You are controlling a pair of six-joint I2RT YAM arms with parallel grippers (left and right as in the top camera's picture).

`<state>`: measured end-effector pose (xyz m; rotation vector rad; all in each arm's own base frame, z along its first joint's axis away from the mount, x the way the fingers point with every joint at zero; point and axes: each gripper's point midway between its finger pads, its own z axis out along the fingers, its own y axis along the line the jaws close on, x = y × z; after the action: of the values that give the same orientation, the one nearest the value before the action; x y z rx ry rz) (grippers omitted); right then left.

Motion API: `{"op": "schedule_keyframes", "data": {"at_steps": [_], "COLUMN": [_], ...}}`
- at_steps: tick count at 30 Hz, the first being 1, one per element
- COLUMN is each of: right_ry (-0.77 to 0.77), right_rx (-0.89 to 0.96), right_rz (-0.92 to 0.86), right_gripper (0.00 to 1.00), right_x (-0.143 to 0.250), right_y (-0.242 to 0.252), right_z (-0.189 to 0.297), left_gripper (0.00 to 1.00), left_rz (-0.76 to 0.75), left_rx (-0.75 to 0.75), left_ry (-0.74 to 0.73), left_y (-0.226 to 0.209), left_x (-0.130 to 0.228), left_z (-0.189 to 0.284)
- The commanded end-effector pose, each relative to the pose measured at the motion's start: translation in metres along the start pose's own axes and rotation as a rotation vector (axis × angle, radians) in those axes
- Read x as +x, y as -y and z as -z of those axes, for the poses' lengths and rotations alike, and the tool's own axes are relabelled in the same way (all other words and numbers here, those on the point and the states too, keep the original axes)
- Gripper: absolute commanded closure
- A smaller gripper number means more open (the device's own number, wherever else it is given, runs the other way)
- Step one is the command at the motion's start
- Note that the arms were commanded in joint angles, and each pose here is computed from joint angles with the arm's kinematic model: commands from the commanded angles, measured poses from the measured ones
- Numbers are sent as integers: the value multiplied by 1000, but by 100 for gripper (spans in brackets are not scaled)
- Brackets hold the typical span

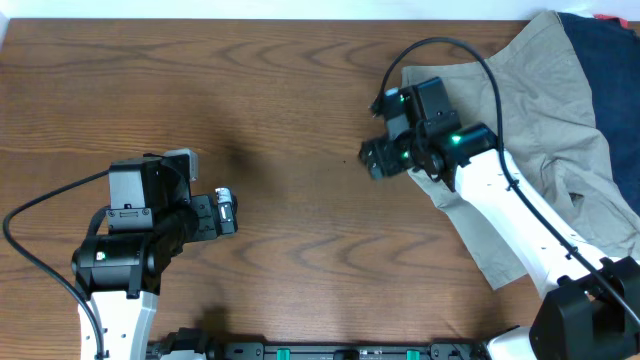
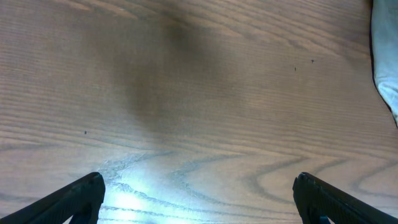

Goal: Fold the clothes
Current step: 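Grasp the khaki shorts waistband with the right gripper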

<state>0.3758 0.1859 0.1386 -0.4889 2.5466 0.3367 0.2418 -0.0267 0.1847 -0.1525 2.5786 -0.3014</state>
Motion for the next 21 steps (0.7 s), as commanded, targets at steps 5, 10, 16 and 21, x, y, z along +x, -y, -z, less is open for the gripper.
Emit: {"op": "schedule_keyframes", "data": {"at_steps": [5, 10, 16, 21], "right_ry": [112, 134, 153, 221], "right_rx": [268, 292, 370, 479], "right_rz": [99, 92, 66, -8], "right_gripper": [14, 14, 14, 14], "right_x": [-32, -39, -37, -43], "right_y": [50, 62, 85, 114], "right_z": [-12, -52, -102, -118], "left_gripper": [2, 2, 2, 2], "left_rz": [-12, -13, -12, -11], "left_rx": [6, 6, 6, 5], "left_ry": [19, 19, 15, 12], "left_y": [2, 2, 2, 2], "left_x": [-7, -7, -5, -5], "left_z": [5, 5, 5, 5]}}
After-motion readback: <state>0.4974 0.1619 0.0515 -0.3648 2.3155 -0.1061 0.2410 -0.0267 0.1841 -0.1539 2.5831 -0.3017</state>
